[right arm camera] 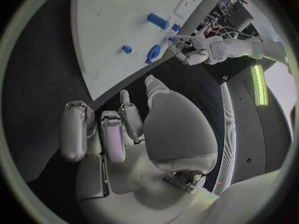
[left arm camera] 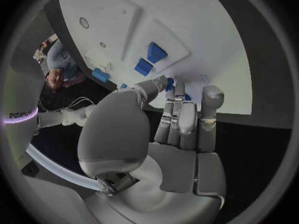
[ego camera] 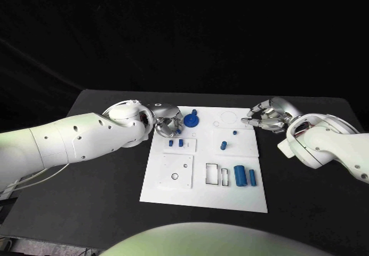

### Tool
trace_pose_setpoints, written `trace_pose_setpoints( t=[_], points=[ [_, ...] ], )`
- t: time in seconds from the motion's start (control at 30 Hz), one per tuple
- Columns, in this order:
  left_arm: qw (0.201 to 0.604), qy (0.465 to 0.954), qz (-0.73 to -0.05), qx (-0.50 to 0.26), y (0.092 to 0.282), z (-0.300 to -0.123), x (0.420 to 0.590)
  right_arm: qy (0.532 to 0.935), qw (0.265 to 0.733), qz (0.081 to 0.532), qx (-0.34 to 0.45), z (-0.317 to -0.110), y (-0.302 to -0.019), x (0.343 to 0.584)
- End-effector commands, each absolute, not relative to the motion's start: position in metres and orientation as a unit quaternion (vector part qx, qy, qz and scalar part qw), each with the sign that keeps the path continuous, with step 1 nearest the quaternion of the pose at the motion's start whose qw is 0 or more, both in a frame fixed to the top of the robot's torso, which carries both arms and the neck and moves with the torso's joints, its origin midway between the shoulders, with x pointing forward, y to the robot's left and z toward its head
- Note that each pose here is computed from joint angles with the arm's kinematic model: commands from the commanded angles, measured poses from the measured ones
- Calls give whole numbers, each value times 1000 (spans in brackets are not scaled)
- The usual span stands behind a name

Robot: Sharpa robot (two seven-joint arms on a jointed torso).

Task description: Assemble the parts on the task board

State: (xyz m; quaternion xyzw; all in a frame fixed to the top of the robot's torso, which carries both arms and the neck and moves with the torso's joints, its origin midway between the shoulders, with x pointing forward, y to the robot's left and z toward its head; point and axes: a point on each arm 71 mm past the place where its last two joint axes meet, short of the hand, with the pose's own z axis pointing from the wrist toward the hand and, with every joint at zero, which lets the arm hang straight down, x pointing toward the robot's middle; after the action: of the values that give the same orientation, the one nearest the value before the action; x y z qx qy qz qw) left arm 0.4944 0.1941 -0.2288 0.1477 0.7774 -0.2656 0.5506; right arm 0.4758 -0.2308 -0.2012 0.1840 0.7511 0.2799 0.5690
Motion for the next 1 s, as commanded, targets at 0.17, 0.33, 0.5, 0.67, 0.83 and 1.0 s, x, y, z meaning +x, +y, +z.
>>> trace_pose_setpoints(
  t=[0.17, 0.33, 0.5, 0.67, 0.83, 1.0],
  points=[
    [542, 783, -265, 153, 190, -233, 493, 751, 570, 281, 178, -201, -230, 475],
    [540, 783, -267, 153, 190, -234, 492, 752, 570, 280, 178, -201, -230, 475],
    [532, 790, -265, 154, 190, -236, 491, 752, 570, 280, 178, -201, -230, 475],
    [529, 792, -262, 153, 192, -236, 491, 751, 570, 280, 178, -201, -230, 475],
    [532, 791, -262, 152, 193, -236, 491, 751, 571, 280, 178, -201, -230, 475],
    [534, 789, -262, 151, 194, -236, 491, 751, 571, 280, 179, -201, -230, 475]
  ],
)
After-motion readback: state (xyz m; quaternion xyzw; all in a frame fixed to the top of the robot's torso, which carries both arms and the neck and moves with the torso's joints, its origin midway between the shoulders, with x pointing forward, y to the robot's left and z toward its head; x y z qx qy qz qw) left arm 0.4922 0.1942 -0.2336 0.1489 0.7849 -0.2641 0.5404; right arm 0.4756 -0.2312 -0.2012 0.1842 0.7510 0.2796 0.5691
